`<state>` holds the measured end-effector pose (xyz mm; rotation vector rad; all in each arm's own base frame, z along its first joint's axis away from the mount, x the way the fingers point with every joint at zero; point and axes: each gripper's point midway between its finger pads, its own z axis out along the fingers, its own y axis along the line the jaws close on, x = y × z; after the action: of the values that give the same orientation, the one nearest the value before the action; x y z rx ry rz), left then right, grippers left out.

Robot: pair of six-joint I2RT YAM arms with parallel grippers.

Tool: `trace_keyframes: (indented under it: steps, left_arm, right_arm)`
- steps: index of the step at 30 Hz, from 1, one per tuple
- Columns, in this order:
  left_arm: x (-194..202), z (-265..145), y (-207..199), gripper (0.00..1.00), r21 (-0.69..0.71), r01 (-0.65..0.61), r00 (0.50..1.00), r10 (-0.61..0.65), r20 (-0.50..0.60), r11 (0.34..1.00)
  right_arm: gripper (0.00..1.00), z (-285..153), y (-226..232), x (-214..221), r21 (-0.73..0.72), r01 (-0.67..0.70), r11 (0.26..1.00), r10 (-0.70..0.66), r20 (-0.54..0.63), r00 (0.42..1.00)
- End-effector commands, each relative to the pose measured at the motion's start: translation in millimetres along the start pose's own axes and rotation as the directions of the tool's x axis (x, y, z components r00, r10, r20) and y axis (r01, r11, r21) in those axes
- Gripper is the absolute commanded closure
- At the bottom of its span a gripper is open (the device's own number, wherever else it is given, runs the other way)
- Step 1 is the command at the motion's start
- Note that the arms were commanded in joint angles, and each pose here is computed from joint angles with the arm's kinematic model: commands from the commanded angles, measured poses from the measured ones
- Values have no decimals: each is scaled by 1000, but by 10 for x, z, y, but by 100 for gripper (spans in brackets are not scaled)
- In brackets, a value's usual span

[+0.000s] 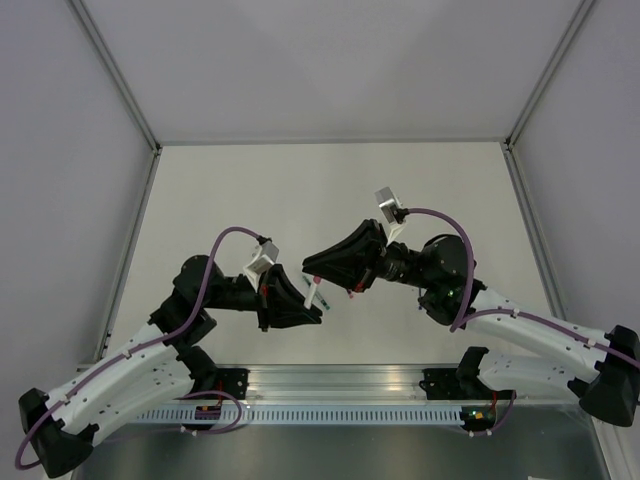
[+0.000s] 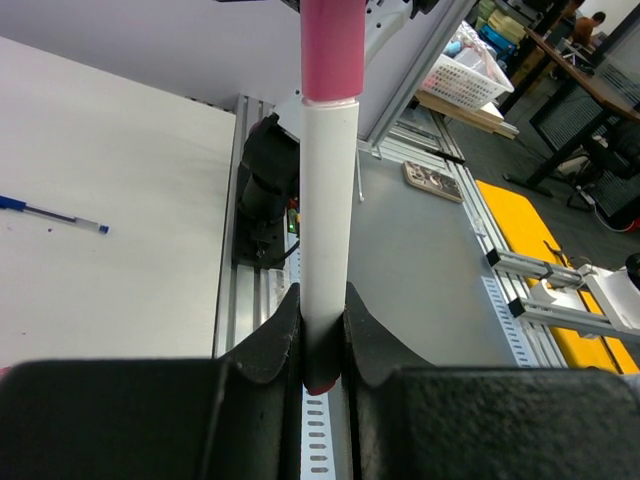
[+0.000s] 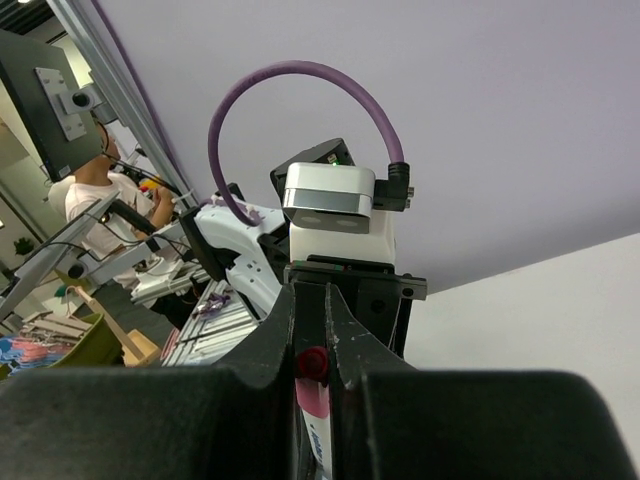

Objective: Insert the pens into the pen caps

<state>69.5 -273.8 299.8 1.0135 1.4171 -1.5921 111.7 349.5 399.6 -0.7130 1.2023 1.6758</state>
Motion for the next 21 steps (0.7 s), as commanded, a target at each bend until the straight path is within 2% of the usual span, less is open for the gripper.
trace_keyframes:
  steps: [1, 7, 15, 21]
  left_arm:
    - [-1068, -87, -85, 98, -153, -201, 917, 241, 317, 967]
    - [-1137, -98, -93, 98, -171, -199, 915, 246, 319, 965]
    - [-1164, -122, -173, 98, -162, -208, 920, 249, 302, 965]
    - [-1224, -164, -383, 98, -108, -235, 915, 257, 312, 966]
  right_arm:
    - [100, -202, 170, 1020, 1, -206, 979, 195, -322, 927]
    - [100, -164, 140, 1235, 42, -186, 982, 189, -330, 925]
    - [100, -212, 125, 1531, 55, -183, 982, 190, -403, 895]
    - [100, -327, 244, 1675, -22, -153, 988, 126, -453, 882]
